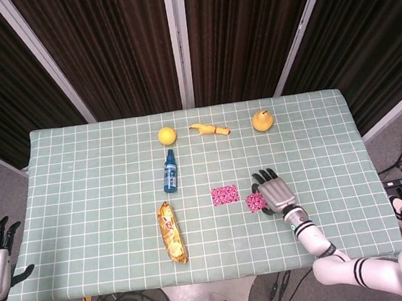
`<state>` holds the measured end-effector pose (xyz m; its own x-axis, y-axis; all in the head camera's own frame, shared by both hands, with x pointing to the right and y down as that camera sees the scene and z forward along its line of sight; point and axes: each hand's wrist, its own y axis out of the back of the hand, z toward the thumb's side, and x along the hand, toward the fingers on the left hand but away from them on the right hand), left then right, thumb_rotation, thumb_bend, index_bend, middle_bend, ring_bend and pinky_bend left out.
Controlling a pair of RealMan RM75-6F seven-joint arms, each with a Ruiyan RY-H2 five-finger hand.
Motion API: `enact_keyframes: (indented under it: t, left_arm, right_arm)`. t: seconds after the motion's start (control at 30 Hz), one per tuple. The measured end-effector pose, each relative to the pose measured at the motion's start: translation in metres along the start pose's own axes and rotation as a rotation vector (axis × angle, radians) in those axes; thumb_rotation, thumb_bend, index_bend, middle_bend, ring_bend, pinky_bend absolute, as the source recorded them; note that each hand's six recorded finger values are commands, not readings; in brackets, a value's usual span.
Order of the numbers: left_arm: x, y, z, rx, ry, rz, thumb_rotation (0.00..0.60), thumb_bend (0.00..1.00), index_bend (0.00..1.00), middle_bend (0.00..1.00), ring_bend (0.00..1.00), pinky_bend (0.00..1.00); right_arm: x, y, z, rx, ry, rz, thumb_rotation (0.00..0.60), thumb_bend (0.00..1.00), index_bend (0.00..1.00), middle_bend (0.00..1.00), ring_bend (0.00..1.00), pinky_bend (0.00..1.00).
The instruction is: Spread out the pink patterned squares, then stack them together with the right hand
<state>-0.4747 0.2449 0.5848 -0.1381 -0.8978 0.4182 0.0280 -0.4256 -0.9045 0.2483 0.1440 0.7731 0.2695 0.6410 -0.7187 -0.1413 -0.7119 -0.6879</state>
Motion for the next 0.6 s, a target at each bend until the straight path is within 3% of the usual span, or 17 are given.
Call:
enact_keyframes:
  t: [0.33,0.6]
  left_arm:
    - [0.0,0.001,0.0,-0.002,-0.007,0.005,0.6,0.01,0.2,0.16,0.09,0.1]
    - [-0.002,-0.001,-0.003,-0.008,0.001,-0.001,0.6,0.01,0.2,0.16,0.09,0.1]
  right_arm:
    - [-0.009,0.021,0.017,-0.082,0.016,-0.012,0.596,0.16,0.37,0.09,0.0,0.0]
    - [-0.032,0.031,0.057,-0.143,0.026,0.012,0.583,0.16,0.35,0.09,0.0,0.0]
